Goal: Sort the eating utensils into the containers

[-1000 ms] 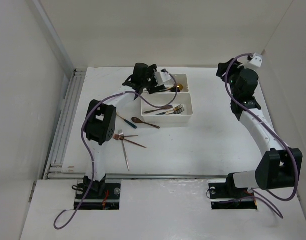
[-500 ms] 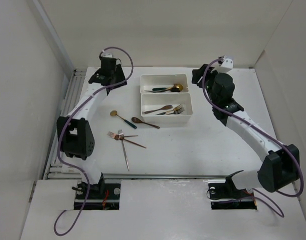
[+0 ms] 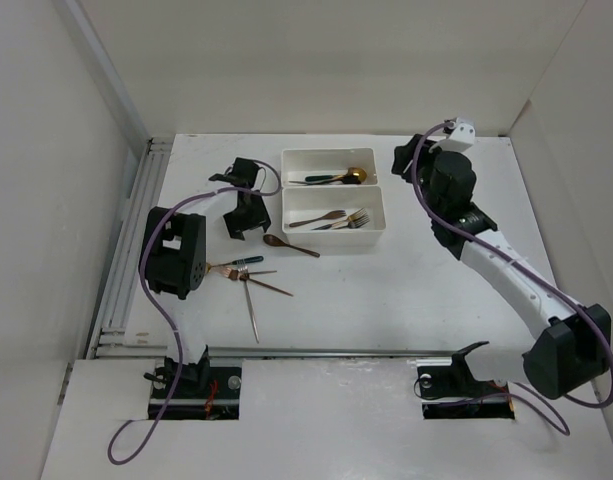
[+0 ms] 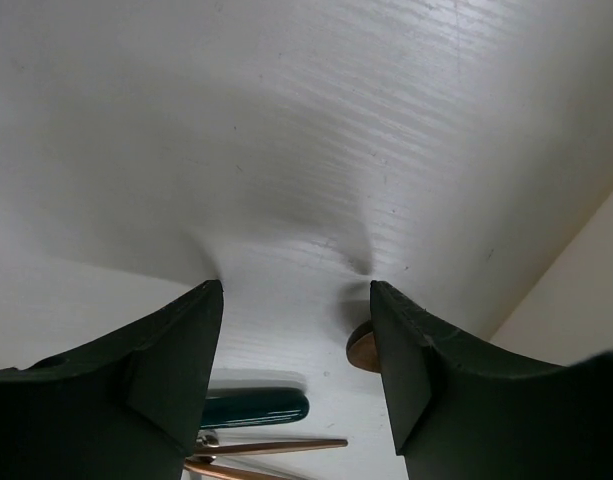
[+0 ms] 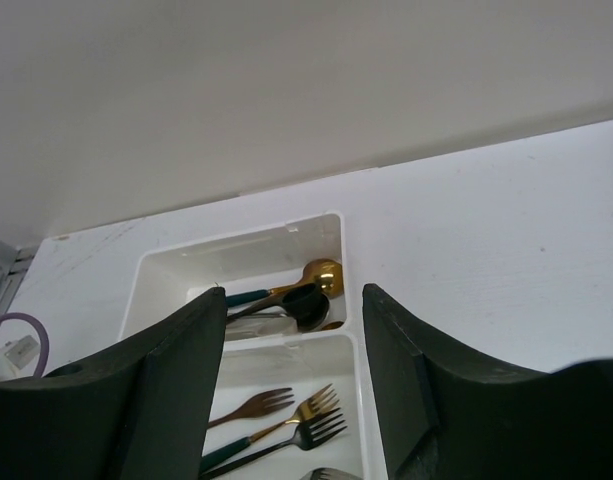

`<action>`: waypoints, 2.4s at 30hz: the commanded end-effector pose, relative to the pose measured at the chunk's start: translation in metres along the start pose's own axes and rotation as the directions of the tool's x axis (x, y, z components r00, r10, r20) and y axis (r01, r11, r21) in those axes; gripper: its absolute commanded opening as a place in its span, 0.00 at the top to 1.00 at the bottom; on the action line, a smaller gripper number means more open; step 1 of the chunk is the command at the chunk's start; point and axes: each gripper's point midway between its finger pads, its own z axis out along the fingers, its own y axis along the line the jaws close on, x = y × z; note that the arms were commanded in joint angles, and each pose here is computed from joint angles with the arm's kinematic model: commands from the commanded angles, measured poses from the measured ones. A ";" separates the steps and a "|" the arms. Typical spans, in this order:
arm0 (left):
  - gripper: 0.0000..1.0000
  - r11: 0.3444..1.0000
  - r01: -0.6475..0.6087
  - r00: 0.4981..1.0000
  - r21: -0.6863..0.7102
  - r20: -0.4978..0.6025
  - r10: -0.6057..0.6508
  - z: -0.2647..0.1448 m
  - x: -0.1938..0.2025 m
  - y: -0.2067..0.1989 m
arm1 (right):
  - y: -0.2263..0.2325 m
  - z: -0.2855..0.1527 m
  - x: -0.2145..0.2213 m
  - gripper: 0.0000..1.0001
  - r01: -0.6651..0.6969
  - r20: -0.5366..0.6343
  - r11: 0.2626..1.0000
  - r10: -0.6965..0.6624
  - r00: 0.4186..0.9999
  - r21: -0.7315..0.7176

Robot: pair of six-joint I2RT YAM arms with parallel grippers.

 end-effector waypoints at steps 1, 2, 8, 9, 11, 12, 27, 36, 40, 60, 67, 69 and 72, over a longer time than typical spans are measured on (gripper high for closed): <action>0.42 0.999 0.036 0.999 -0.004 -0.020 -0.037 -0.011 0.008 0.004 | -0.004 -0.014 -0.015 0.38 0.006 0.039 1.000 -0.007 0.999 0.020; 0.42 0.999 0.047 0.998 -0.013 -0.031 -0.048 -0.012 0.011 0.005 | -0.004 -0.014 -0.015 0.38 0.006 0.039 1.000 -0.007 0.999 0.020; 0.42 1.000 -0.021 0.999 0.010 0.027 0.021 -0.034 -0.007 0.001 | -0.013 -0.031 -0.019 0.38 0.016 0.041 0.999 -0.018 0.999 0.039; 0.42 0.999 -0.038 0.999 0.015 0.035 0.037 -0.039 -0.010 0.000 | -0.015 -0.035 -0.020 0.38 0.017 0.040 0.999 -0.018 0.999 0.040; 0.41 0.999 -0.047 0.997 -0.003 0.053 0.047 -0.050 -0.011 0.006 | -0.016 -0.042 -0.020 0.38 0.018 0.039 0.999 -0.020 0.999 0.045; 0.41 0.998 -0.057 0.997 -0.010 0.043 0.058 -0.056 -0.010 0.008 | -0.019 -0.047 -0.020 0.38 0.019 0.037 0.999 -0.020 0.999 0.046; 0.37 0.997 -0.078 0.971 0.027 -0.224 0.082 -0.054 0.054 0.062 | -0.006 -0.075 -0.002 0.38 0.020 0.018 0.999 -0.020 1.000 0.030; 0.34 0.995 -0.025 0.946 0.092 -0.320 0.054 -0.041 0.069 0.057 | -0.009 -0.088 -0.008 0.37 0.011 0.032 0.998 -0.013 0.999 0.064; 0.33 0.998 -0.006 0.931 0.065 -0.365 0.029 -0.028 0.079 0.064 | -0.013 -0.090 -0.007 0.37 0.016 0.033 0.996 -0.019 0.999 0.090; 0.33 0.999 0.047 0.981 0.028 -0.187 -0.041 0.004 -0.011 0.071 | 0.014 -0.046 0.008 0.37 0.108 -0.038 0.990 -0.105 0.994 0.089; 0.33 1.000 -0.024 1.000 -0.005 0.001 0.024 0.017 -0.076 0.083 | 0.017 -0.037 0.011 0.37 0.163 -0.053 0.983 -0.158 0.986 0.090; 0.33 0.998 -0.058 0.995 0.017 0.077 0.056 0.017 -0.103 0.075 | 0.018 -0.035 0.011 0.37 0.173 -0.055 0.981 -0.168 0.984 0.089; 0.33 0.995 -0.096 0.987 0.027 0.128 0.092 0.009 -0.123 0.069 | 0.020 -0.035 0.012 0.37 0.181 -0.060 0.981 -0.177 0.982 0.071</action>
